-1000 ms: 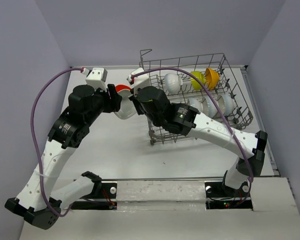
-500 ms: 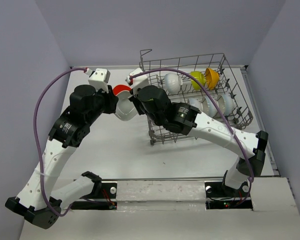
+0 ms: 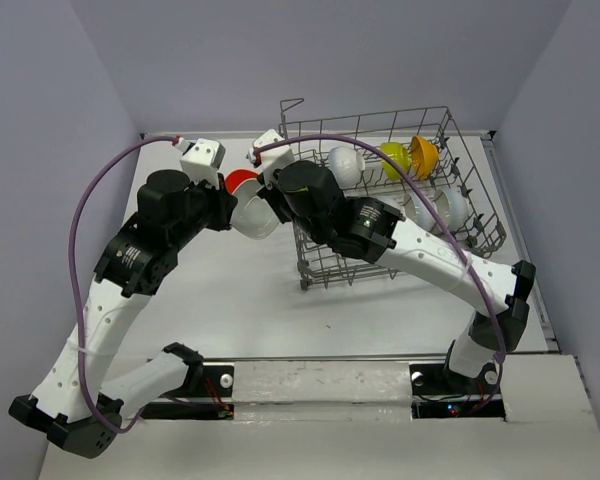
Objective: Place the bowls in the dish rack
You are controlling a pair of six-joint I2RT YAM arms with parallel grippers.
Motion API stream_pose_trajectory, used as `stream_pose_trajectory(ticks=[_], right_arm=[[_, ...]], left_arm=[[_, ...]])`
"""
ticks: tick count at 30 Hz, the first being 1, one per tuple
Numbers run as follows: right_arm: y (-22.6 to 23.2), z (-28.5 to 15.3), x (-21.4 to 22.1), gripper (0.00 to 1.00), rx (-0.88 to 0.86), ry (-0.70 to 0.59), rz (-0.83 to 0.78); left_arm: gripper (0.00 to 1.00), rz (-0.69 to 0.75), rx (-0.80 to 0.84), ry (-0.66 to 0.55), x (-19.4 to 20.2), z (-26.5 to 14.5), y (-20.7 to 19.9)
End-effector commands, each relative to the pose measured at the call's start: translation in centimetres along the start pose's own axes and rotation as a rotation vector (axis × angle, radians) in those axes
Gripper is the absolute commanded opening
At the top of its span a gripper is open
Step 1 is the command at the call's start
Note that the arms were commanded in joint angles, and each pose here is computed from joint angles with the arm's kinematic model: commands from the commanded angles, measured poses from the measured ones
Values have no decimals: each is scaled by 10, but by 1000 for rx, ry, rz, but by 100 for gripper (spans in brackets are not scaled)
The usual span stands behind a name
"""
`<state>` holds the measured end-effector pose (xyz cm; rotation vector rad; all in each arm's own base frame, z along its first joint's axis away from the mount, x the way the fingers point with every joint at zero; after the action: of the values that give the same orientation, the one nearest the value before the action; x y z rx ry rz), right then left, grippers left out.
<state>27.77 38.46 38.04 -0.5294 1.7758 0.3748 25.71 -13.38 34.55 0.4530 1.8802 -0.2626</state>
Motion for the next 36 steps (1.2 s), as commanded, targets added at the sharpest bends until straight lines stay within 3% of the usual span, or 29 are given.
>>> stream_pose_trajectory(ticks=[1,9,12,17,22,26,31,36], right_arm=[[10,-5,-42,10,-37,-131,92],[2,-8,-40,29,-29,-137,80],[-4,-11,-43,44,-8,-148,74],[-12,-19,-52,61,14,-183,74],[-13,-42,-68,59,-65,-227,59],[3,-54,-62,45,-202,-199,23],[16,-55,-34,39,-290,-107,-17],[32,-53,-2,39,-382,-26,-52]], left_arm=[[0,-50,-20,-73,-25,-10,3],[0,-72,-38,-67,-28,-15,6],[0,-76,-40,-72,-29,-16,6],[0,-73,-42,-55,-27,-14,6],[0,-71,-52,-46,-25,-13,8],[0,-73,-56,-38,-24,-11,9],[0,-75,-53,-29,-24,-7,8],[0,-77,-47,-24,-27,1,6]])
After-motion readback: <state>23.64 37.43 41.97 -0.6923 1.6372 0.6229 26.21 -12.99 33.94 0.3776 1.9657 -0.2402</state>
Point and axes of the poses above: each gripper's point midway between its finger pads, its own z axis out along the fingers, its own y axis along the line the jaws close on, x = y × z, the point moved 1 cm from there along -z, back along the fingers, and after that the axes turned 11 degrees about z, right-handed, at the moved point
